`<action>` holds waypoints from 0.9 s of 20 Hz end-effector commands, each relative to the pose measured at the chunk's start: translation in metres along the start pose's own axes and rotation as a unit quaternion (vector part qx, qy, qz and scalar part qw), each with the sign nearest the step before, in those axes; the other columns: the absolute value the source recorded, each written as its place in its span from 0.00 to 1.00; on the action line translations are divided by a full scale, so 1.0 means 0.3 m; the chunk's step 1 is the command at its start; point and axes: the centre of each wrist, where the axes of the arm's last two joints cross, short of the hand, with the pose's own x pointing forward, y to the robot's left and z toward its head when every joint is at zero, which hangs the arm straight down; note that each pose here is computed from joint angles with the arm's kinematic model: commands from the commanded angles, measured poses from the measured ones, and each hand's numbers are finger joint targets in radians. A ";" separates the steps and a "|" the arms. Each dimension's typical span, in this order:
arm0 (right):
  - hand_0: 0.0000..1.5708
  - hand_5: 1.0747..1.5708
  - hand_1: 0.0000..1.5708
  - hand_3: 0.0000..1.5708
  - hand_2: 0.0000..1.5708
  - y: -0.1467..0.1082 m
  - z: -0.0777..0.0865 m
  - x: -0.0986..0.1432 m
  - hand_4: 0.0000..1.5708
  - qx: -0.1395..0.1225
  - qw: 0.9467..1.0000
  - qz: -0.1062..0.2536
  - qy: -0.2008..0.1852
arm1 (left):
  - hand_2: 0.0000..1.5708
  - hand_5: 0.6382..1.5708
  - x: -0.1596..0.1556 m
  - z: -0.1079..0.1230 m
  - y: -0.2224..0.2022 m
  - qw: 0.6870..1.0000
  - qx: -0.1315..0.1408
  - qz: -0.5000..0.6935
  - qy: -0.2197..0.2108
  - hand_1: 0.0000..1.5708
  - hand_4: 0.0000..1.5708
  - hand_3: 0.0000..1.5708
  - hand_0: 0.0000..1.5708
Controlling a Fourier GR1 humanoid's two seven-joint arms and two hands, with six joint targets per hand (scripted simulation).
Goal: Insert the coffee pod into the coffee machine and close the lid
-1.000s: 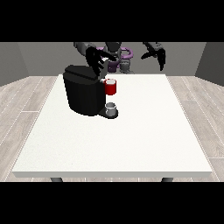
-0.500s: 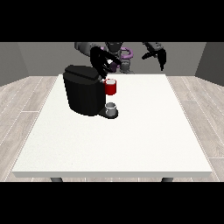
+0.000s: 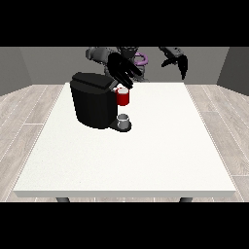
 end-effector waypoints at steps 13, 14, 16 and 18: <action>0.00 1.00 0.00 0.00 0.00 0.144 0.036 0.344 0.08 0.051 0.974 -0.096 -0.199 | 0.00 1.00 0.054 -0.066 0.036 0.999 -0.022 -0.007 -0.043 0.00 0.13 0.00 0.00; 0.00 1.00 0.00 0.00 0.00 0.120 0.014 0.326 0.06 0.040 0.970 -0.114 -0.209 | 0.00 1.00 0.087 -0.070 0.030 0.997 -0.038 -0.013 -0.066 0.00 0.18 0.00 0.00; 0.00 1.00 0.00 0.00 0.00 0.154 0.018 0.342 0.00 0.072 0.968 -0.109 -0.215 | 0.00 1.00 0.070 -0.063 0.085 0.999 -0.009 -0.006 -0.046 0.00 0.21 0.00 0.00; 0.00 1.00 0.00 0.00 0.00 0.182 0.009 0.311 0.00 0.074 0.967 -0.122 -0.210 | 0.00 1.00 0.041 -0.022 0.072 0.999 -0.011 0.003 -0.040 0.00 0.17 0.00 0.00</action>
